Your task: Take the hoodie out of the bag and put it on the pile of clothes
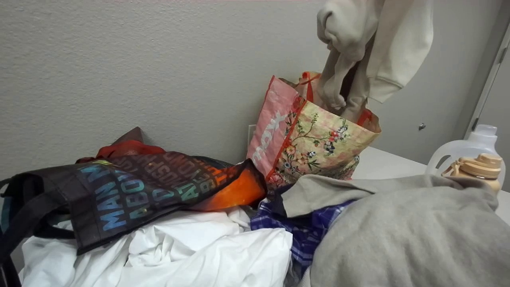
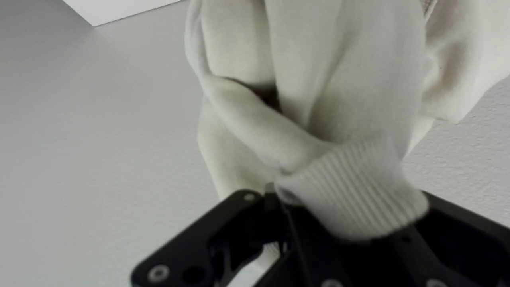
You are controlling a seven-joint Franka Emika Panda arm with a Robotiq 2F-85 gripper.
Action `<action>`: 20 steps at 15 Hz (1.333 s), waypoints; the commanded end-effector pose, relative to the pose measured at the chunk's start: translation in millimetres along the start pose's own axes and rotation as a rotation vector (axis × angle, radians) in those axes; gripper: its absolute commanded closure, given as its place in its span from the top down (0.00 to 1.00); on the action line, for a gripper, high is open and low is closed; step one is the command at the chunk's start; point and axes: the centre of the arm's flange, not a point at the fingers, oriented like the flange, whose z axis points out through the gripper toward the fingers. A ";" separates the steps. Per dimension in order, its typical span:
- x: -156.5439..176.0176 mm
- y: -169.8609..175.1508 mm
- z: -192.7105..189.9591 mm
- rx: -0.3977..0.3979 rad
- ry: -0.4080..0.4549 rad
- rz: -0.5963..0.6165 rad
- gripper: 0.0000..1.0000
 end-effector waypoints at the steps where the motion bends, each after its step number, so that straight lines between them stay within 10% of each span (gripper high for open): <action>1: 5.9 6.1 -70.3 -0.055 0.077 0.046 0.09; 20: -81.4 74.5 -374.3 -0.180 0.306 0.404 0.09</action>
